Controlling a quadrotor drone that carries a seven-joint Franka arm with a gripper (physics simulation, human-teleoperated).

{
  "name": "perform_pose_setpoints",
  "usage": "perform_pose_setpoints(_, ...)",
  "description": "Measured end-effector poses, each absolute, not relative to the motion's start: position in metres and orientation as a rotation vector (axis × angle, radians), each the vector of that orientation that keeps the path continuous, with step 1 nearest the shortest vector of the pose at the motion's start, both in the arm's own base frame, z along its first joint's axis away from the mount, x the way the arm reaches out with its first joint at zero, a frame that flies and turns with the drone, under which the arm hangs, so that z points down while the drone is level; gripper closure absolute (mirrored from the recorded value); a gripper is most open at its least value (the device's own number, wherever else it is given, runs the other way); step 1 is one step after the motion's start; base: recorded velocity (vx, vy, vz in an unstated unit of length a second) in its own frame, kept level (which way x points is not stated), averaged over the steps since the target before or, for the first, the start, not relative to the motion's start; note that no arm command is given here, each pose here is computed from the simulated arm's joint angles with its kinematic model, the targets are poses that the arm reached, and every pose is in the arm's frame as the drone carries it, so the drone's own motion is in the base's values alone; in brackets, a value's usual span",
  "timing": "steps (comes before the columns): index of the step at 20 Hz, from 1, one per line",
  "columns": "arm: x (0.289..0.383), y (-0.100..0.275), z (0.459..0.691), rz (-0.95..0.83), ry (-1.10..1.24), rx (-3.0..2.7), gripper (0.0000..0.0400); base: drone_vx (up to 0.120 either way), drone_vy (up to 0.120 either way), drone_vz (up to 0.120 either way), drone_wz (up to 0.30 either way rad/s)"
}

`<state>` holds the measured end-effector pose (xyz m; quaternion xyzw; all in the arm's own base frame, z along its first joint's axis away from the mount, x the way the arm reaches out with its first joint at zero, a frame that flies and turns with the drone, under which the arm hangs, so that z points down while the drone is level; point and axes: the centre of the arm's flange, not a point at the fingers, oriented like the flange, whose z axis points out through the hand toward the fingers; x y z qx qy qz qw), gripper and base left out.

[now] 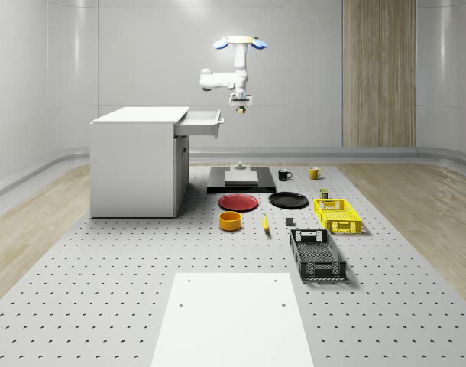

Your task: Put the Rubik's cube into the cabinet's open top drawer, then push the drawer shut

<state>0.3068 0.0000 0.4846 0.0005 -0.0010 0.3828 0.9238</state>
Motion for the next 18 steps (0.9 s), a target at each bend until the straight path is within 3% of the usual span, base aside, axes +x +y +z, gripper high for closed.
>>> perform_pose_setpoints(18, 0.3068, 0.0000, 0.4846, 0.786, -0.002, 0.001, 0.0075, 0.000, -0.120, 0.000, 0.000)
